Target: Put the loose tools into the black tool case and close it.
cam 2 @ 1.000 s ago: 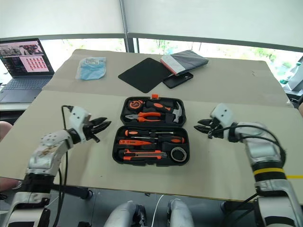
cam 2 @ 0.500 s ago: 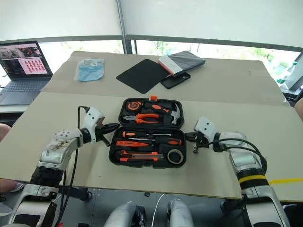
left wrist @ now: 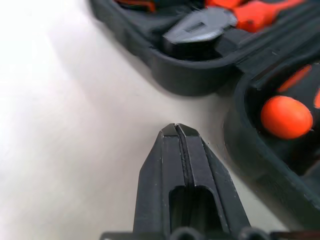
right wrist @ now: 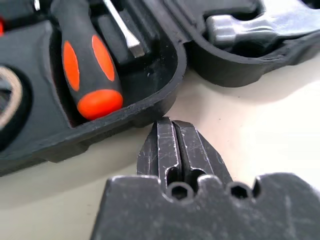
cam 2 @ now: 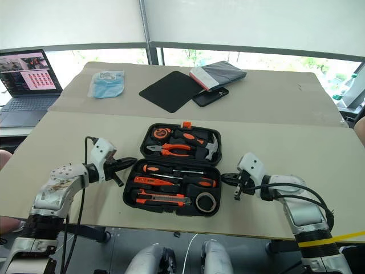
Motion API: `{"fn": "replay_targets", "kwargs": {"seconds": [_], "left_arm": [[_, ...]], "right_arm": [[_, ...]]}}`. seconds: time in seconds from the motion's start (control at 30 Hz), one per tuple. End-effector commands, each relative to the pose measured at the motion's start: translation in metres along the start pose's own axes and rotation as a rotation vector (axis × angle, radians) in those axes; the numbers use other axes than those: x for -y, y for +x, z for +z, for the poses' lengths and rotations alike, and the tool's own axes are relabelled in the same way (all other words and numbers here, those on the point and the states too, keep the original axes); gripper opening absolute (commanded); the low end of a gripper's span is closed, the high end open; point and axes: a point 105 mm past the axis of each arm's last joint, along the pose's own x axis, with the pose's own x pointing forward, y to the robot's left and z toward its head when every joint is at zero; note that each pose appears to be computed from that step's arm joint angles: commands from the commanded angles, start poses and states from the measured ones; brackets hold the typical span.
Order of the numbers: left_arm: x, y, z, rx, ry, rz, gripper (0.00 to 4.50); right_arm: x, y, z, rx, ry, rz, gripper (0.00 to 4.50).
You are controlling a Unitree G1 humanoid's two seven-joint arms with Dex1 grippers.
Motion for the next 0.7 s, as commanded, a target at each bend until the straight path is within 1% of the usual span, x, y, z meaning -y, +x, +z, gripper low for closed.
{"fn": "replay_targets", "kwargs": {"seconds": [0.03,0.07,0.1,0.17,0.2,0.27,0.3,0.33,0.37,0.43,0.57,0.7], "left_arm": [[-0.017,-0.018,0.026,-0.008,-0.111,0.005,1.59],[-0.017,-0.018,0.028,-0.023,-0.13,-0.003,1.81],[-0.015,-0.02,0.032,-0.034,-0.171,-0.033,2.29],[-0.013,-0.021,0.04,-0.086,-0.217,-0.075,3.09],[-0.013,-0.018,0.048,-0.086,-0.236,-0.08,3.34],[-0.014,-0.008,0.061,-0.095,-0.267,-0.067,4.15],[-0.015,-0.002,0.064,-0.134,-0.289,-0.052,4.42],[-0.014,0.005,0.067,-0.173,-0.301,-0.047,4.5],[-0.012,0.013,0.072,-0.182,-0.305,-0.059,4.5],[-0.011,0.021,0.076,-0.183,-0.31,-0.068,4.5],[-0.016,0.035,0.074,-0.197,-0.337,-0.032,4.5],[-0.017,0.042,0.07,-0.215,-0.336,-0.032,4.5]], "right_arm": [[0.023,-0.022,0.038,0.071,0.036,-0.078,1.64],[0.022,-0.022,0.042,0.072,0.071,-0.061,1.81],[0.022,-0.023,0.046,0.058,0.121,-0.047,2.23],[0.024,-0.022,0.06,0.042,0.224,-0.029,2.98],[0.027,-0.022,0.062,-0.018,0.259,-0.039,3.21],[0.03,-0.021,0.068,-0.09,0.318,-0.038,3.94],[0.033,-0.019,0.071,-0.13,0.375,-0.036,4.22],[0.035,-0.015,0.072,-0.172,0.44,-0.037,4.48],[0.038,-0.011,0.07,-0.235,0.482,-0.05,4.48],[0.043,-0.006,0.066,-0.31,0.511,-0.081,4.48],[0.057,0.01,0.072,-0.285,0.57,-0.13,4.48],[0.068,0.014,0.062,-0.324,0.586,-0.18,4.48]]}}
